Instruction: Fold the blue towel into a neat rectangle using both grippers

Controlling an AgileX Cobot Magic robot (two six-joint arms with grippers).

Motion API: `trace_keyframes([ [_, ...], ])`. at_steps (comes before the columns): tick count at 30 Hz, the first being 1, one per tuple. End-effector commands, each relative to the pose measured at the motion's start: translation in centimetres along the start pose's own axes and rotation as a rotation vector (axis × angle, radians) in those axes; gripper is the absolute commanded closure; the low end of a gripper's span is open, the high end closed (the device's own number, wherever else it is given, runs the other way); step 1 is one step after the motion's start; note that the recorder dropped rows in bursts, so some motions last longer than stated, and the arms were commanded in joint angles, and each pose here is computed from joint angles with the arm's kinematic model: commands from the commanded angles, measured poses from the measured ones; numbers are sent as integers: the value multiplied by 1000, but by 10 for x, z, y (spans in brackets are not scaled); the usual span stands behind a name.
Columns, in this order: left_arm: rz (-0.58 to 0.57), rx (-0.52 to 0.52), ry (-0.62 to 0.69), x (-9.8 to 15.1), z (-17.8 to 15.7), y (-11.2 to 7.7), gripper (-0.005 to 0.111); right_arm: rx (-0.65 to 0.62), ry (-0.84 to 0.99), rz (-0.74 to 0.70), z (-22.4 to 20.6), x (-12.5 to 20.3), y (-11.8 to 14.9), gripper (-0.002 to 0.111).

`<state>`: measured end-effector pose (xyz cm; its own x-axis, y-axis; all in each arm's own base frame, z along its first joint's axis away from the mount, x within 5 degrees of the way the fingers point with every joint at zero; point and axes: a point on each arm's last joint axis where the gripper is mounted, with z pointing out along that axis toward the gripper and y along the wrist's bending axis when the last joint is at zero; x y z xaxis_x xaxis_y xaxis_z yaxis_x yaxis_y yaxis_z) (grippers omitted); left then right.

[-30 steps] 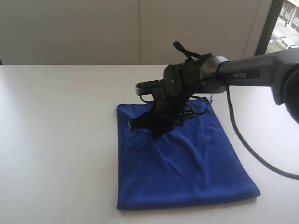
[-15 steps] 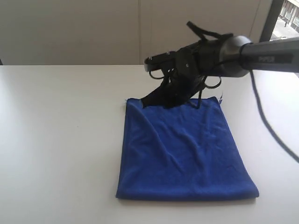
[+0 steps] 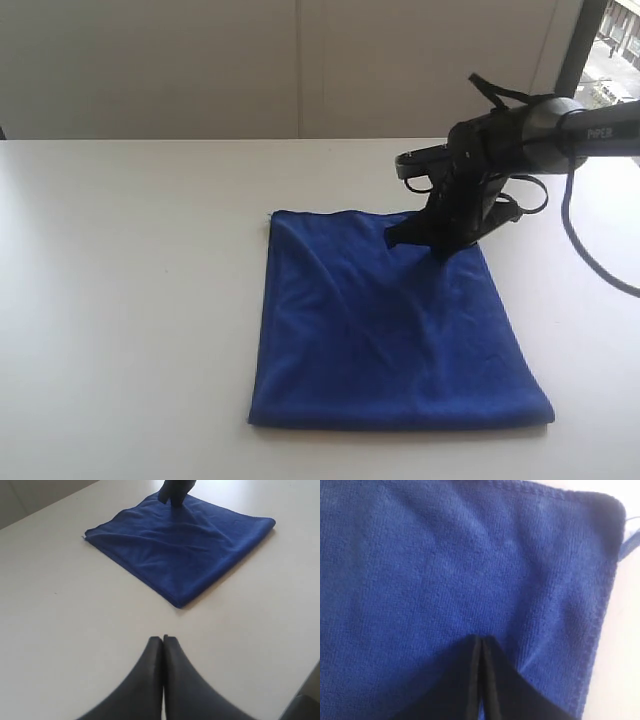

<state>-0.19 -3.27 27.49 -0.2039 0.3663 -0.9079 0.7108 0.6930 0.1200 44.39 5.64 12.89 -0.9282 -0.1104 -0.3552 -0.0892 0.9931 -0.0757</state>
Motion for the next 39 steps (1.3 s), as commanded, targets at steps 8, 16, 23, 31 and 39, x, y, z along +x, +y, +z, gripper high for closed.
trace_keyframes([
  [8, -7, 10, -9, 1, 0, -1, 107, 27, -36, -10, -18, -5, -14, 108],
  [16, -1, -6, -18, 0, 0, 0, 107, 0, -149, -223, -113, -14, -18, 108],
  [23, -7, 0, 34, -39, 12, 17, 107, -200, -50, -550, -169, 39, -5, 108],
  [31, 78, 426, 326, -111, 90, 40, 107, -313, -22, -638, -196, 84, 1, 108],
  [39, 335, 628, 471, -122, 196, 54, 107, -373, 75, -733, -210, 111, 1, 108],
])
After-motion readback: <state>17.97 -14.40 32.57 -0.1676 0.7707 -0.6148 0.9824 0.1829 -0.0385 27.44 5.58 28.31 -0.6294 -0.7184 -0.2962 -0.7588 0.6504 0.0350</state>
